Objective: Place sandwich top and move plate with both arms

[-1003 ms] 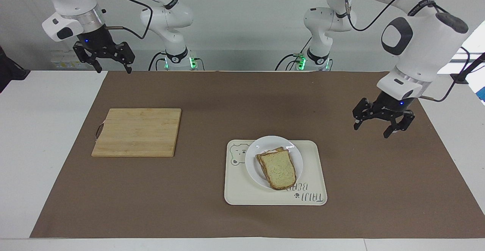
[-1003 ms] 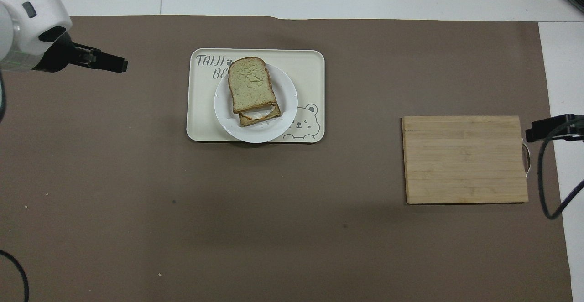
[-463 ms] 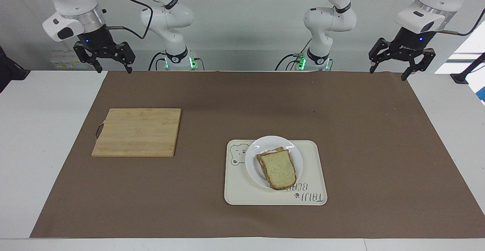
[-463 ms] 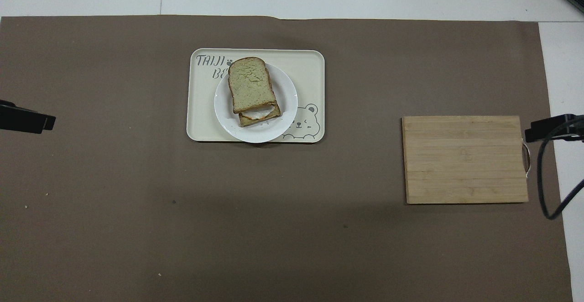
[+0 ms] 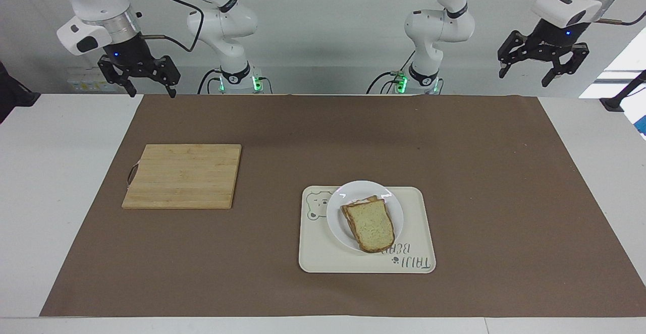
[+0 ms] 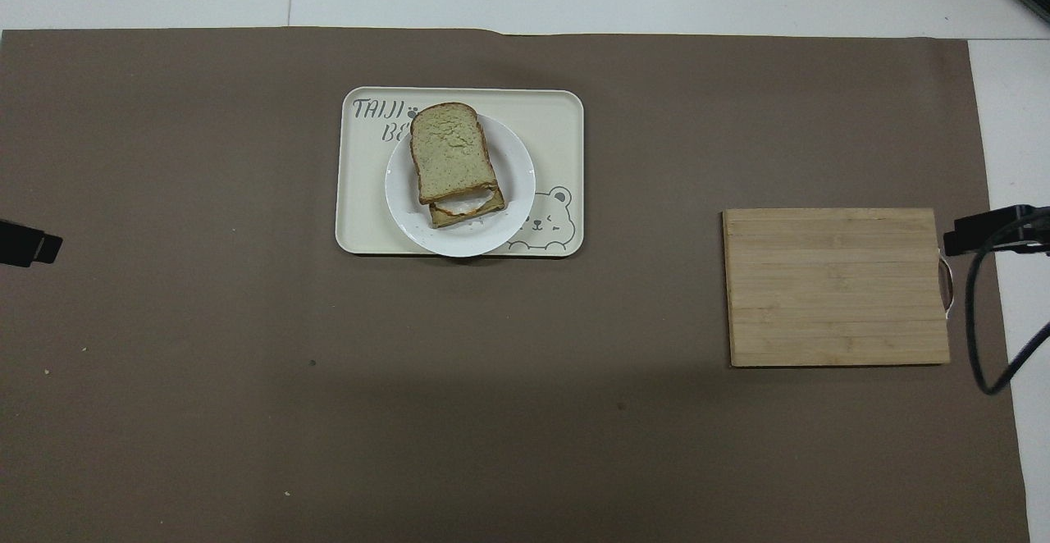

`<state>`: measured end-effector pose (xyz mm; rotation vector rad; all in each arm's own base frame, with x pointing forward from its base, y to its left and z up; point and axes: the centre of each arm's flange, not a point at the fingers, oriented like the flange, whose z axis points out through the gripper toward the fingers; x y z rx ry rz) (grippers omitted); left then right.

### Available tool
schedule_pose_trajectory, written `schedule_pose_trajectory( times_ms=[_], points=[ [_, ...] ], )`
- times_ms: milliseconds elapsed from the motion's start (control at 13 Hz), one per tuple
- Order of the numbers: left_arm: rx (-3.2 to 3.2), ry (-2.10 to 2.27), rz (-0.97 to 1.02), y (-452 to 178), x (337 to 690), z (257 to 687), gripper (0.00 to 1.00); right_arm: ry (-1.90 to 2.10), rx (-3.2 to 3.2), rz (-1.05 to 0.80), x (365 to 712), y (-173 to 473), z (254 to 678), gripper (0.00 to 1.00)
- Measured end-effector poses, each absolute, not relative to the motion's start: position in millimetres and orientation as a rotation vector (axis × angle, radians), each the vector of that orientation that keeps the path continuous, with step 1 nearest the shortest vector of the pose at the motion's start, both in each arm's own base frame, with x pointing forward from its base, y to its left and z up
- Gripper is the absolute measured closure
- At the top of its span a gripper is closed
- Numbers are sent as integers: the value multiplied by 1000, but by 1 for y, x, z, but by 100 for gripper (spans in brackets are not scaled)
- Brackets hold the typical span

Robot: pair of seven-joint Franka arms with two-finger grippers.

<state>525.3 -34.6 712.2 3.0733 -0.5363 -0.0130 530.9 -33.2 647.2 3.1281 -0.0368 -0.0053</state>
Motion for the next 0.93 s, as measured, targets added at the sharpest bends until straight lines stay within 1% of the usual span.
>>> schedule_pose_trajectory(
  times_ms=[309, 926],
  points=[
    [3068, -537, -57, -35, 518, 712, 0, -37, 3128, -5, 531, -33, 647, 0],
    [3071, -516, -57, -27, 517, 712, 0, -37, 3128, -5, 531, -33, 647, 0]
  ],
)
